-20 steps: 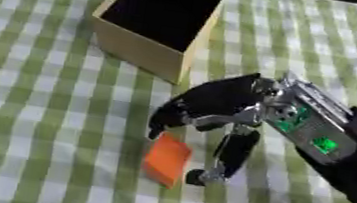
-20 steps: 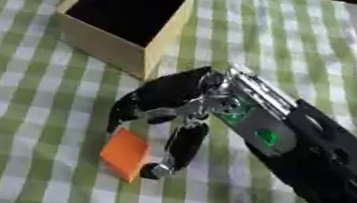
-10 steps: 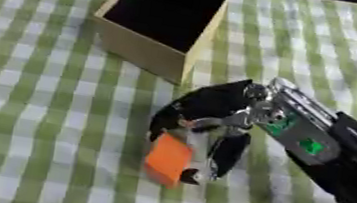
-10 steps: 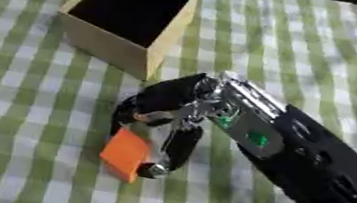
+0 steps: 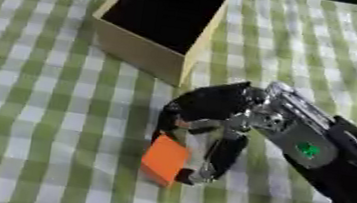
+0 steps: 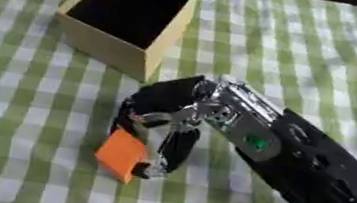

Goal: Pick up objects on the table and place them in the box.

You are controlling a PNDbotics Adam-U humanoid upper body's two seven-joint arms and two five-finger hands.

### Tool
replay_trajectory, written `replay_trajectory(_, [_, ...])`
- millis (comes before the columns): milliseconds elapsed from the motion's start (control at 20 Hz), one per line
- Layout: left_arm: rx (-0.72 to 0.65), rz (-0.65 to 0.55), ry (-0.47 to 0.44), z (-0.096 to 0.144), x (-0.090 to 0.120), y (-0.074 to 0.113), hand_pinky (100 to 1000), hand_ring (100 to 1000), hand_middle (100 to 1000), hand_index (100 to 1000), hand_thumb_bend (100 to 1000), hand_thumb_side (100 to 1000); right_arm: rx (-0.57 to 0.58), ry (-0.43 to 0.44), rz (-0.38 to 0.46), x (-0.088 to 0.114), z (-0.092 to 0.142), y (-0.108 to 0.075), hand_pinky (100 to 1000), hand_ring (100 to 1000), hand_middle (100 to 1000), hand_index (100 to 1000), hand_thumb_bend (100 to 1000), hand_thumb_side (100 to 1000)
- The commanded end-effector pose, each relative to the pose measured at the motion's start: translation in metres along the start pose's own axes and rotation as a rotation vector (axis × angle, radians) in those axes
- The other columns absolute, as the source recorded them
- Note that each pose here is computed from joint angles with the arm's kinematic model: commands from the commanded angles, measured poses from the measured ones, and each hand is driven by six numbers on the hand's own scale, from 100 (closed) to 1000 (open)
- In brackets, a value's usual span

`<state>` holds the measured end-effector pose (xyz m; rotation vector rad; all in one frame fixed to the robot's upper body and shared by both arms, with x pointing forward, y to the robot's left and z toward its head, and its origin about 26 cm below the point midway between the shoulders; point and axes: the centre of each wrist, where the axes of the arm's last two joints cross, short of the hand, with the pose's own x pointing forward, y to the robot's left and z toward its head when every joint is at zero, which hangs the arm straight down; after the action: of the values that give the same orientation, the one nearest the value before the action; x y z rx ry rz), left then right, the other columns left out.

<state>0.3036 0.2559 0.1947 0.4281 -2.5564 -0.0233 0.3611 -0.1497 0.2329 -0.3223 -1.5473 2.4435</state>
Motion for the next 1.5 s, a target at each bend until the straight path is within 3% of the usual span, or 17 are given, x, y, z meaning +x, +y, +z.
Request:
replay_trajectory(50, [-0.008, 0.0, -0.026, -0.004, 0.005, 0.002, 722, 614, 630, 732, 515, 743, -0.032, 0.011, 0.016, 0.002, 0.01, -0.008, 812, 805, 514, 539, 206, 421])
replay_trajectory(400, [-0.015, -0.005, -0.025, -0.004, 0.005, 0.003, 723, 614, 630, 733, 519, 744, -0.093, 0.011, 0.0, 0.01, 0.019, -0.02, 808, 791, 493, 515, 181, 443])
replay_trajectory(950, [0.0, -0.019, -0.028, -0.006, 0.005, 0.006, 722, 614, 630, 733, 520, 740, -0.323, 0.107, 0.049, 0.024, 0.062, -0.068, 786, 776, 497, 522, 169, 457])
replay_trajectory(1150, [0.014, -0.025, -0.03, -0.007, 0.005, 0.008, 722, 613, 628, 732, 521, 738, -0.422, 0.182, 0.028, 0.012, 0.081, -0.086, 773, 758, 496, 521, 157, 457])
replay_trajectory(1500, [0.001, -0.022, -0.041, -0.009, 0.007, 0.006, 722, 611, 627, 730, 518, 742, -0.528, 0.35, -0.025, -0.034, 0.101, -0.109, 761, 745, 500, 525, 137, 449])
